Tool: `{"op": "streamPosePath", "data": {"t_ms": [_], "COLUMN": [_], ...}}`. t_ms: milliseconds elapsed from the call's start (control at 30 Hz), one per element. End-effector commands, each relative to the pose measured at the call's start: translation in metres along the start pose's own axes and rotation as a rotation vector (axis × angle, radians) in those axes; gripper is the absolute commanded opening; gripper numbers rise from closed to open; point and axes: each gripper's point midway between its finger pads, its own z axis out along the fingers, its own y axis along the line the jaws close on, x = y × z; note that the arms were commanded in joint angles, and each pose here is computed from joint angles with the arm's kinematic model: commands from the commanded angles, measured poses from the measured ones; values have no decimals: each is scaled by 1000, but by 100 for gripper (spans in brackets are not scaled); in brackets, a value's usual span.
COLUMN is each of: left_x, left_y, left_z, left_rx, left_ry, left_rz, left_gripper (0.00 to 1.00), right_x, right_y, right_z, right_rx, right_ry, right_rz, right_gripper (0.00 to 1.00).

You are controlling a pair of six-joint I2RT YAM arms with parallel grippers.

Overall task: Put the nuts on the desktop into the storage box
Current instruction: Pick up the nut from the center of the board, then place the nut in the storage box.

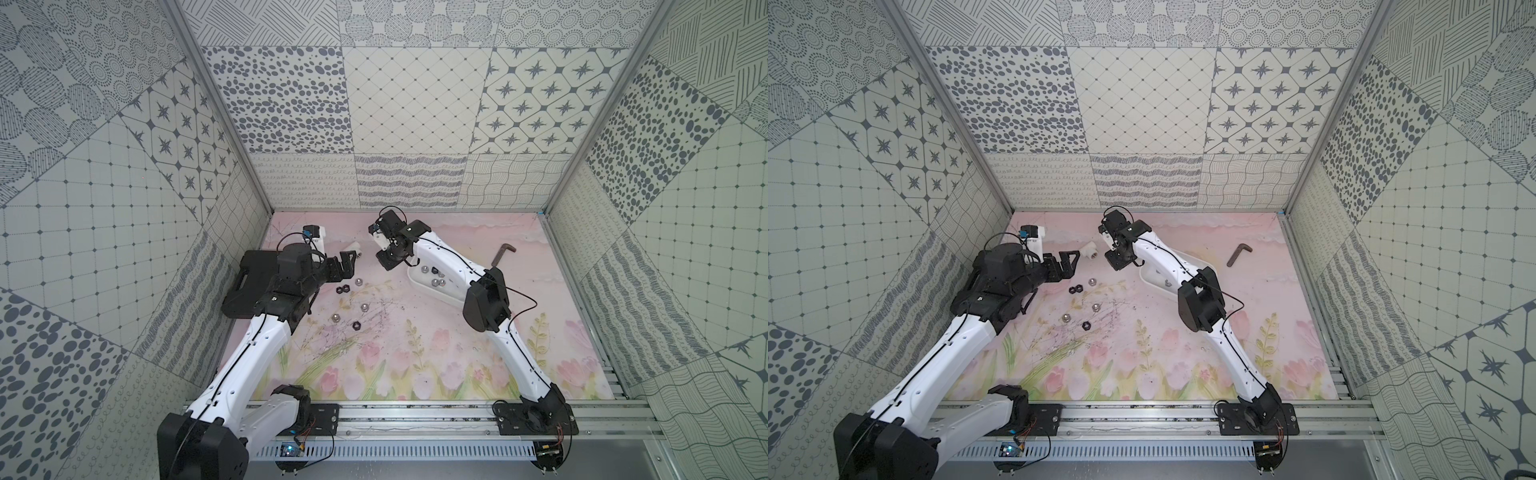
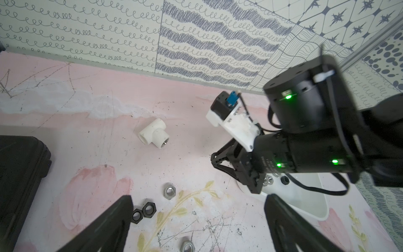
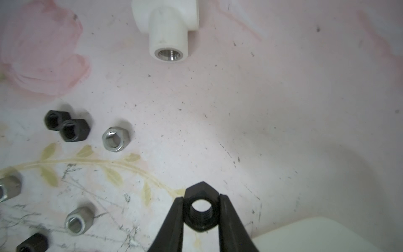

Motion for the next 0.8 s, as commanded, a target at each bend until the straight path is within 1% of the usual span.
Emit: {"op": "streamPosePath", "data": {"t_ms": [0,167,300,400,533,633,767], "left_x": [-2,-2,-3,-3,-1,-2,-1], "left_y": [0,-1,-1,-1,0,0,0], "left_z": [-1,1,2,4,6,5,6], "left_rx": [-3,1,5,3,1,1,-3], "left_ry": [-3,-1,0,3,10,12,15], "left_rz": [7,6,3,3,1,1,2], "left_gripper": [99,99,99,99,99,99,99], "right_x": [-27,10,55,83,116,130,139], "right_y": [-17,-50,-80,-98,-117,-128,-139], "right_z": [-50,-67,-73,-74,-67,-59,-47], "right_rx": [49,100,165,185,230,247,276], "right_ry": [-150,-146,-87,-56,10,35,50], "right_rz": [50,141,202,247,271,293,320], "right_gripper": [15,14,14,14,14,14,14]}}
